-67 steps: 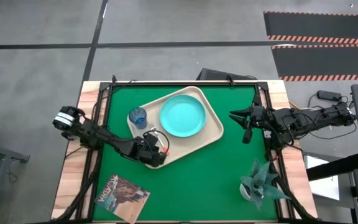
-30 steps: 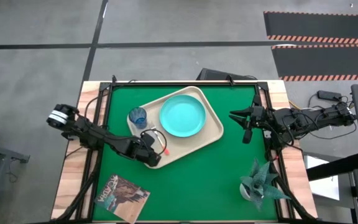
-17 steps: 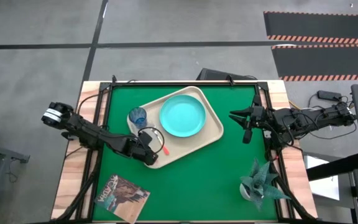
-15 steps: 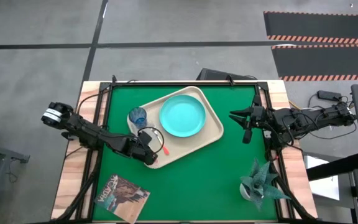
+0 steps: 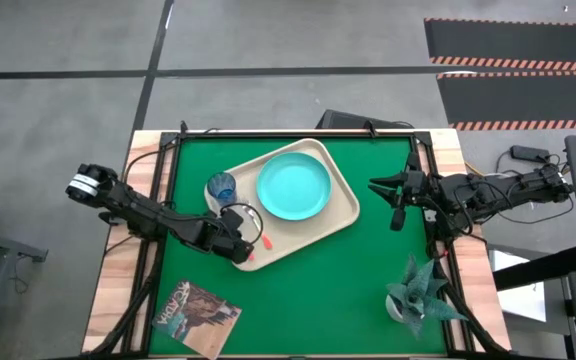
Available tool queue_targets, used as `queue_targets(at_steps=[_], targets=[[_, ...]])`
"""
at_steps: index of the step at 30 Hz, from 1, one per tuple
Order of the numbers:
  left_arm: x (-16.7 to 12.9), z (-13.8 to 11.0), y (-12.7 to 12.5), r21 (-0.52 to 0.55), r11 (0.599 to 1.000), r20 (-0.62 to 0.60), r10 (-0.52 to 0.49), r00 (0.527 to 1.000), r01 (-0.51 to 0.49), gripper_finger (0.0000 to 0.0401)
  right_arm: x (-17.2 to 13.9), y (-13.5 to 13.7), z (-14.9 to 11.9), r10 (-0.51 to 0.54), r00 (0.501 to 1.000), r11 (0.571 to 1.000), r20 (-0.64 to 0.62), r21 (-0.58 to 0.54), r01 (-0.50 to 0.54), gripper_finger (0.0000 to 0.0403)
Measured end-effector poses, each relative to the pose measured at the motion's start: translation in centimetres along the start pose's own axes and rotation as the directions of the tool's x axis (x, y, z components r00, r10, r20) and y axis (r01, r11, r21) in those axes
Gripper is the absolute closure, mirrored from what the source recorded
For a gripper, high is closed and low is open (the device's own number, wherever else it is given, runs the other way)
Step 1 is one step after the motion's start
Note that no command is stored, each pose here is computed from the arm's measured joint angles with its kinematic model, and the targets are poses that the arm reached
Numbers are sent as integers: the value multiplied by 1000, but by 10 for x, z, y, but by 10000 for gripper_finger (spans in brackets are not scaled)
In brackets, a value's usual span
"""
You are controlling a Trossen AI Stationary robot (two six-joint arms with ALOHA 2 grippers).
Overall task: Pick and place plate/cup/fork/spoon on tray
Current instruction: Adjust the position of the spoon and fork on the white tray
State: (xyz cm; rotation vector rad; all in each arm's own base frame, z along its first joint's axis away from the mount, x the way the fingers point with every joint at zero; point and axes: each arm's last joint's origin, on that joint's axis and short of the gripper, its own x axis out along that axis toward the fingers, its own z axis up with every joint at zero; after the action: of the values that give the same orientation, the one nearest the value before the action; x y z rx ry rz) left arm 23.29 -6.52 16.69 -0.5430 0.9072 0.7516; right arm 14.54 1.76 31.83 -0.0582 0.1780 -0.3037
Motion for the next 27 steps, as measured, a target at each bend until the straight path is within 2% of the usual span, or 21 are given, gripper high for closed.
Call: queue_targets(at_steps=[20, 27], targets=[[7, -6, 11, 23, 997, 54, 69, 996, -71, 401, 0, 0, 0, 0, 1000, 1000, -1, -5, 0, 344], [3, -1, 4, 4, 999, 96, 40, 995, -41, 401, 0, 0, 0, 0, 1000, 1000, 0, -5, 0, 344]])
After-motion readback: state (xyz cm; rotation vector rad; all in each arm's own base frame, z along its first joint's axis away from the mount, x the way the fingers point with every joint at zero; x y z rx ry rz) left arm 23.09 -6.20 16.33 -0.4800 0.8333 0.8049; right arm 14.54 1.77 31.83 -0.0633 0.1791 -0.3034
